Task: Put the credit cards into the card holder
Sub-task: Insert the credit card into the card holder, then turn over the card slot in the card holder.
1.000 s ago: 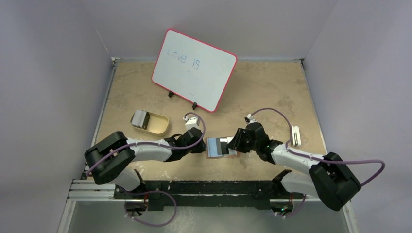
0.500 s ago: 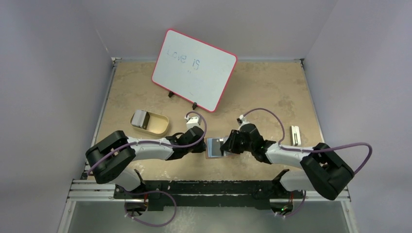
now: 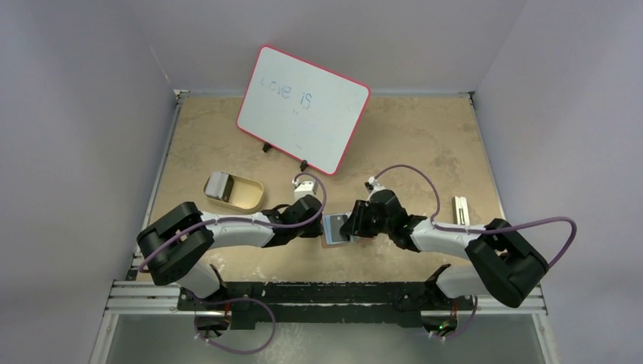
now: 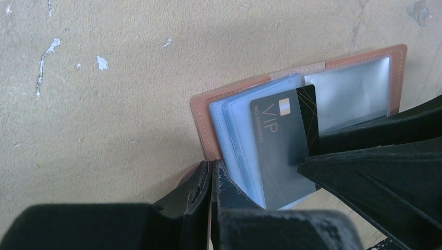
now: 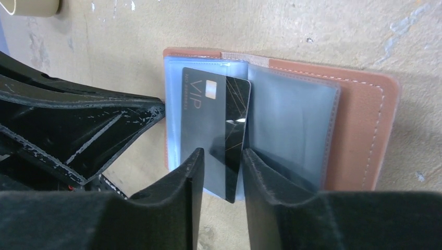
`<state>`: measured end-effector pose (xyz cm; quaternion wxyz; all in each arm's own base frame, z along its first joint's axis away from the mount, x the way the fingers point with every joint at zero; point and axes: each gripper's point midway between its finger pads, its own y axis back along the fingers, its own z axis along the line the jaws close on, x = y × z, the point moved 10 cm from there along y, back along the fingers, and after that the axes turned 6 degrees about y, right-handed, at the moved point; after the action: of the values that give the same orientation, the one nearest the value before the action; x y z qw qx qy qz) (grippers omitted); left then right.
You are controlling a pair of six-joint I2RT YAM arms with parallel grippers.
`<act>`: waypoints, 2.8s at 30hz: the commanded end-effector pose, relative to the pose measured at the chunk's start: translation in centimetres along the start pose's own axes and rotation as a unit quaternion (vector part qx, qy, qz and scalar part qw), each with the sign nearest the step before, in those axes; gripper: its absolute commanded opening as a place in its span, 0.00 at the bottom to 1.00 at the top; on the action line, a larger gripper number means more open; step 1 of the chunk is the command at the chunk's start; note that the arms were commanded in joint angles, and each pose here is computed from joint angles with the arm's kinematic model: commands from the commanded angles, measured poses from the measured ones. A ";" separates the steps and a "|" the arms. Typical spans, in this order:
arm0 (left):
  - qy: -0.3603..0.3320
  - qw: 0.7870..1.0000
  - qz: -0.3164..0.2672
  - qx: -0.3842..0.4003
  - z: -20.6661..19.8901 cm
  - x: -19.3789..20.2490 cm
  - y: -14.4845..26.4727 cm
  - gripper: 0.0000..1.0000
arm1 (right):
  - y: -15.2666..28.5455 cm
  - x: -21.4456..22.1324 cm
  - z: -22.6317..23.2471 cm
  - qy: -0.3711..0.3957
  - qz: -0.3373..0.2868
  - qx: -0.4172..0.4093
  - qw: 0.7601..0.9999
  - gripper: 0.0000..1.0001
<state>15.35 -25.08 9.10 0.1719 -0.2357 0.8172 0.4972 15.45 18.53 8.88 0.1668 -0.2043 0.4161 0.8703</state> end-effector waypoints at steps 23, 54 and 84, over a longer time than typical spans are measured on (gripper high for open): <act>0.009 1.000 -0.018 0.009 0.2 -3.7 1.3 0.06 | 0.2 -2.4 2.1 0.044 -0.009 0.009 0.999 0.26; 0.115 0.973 -0.004 0.199 0.8 -2.1 0.8 0.57 | -0.5 0.3 -1.4 -0.009 0.008 0.091 0.996 0.24; 0.059 0.985 -0.015 0.160 0.3 -3.3 -0.4 0.07 | 1.8 -2.3 1.0 0.002 -0.032 0.053 0.998 0.26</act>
<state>17.18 -23.44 8.37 0.1174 -0.2523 0.8972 0.3429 15.22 17.49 9.79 0.1983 -0.1803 0.4435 0.8553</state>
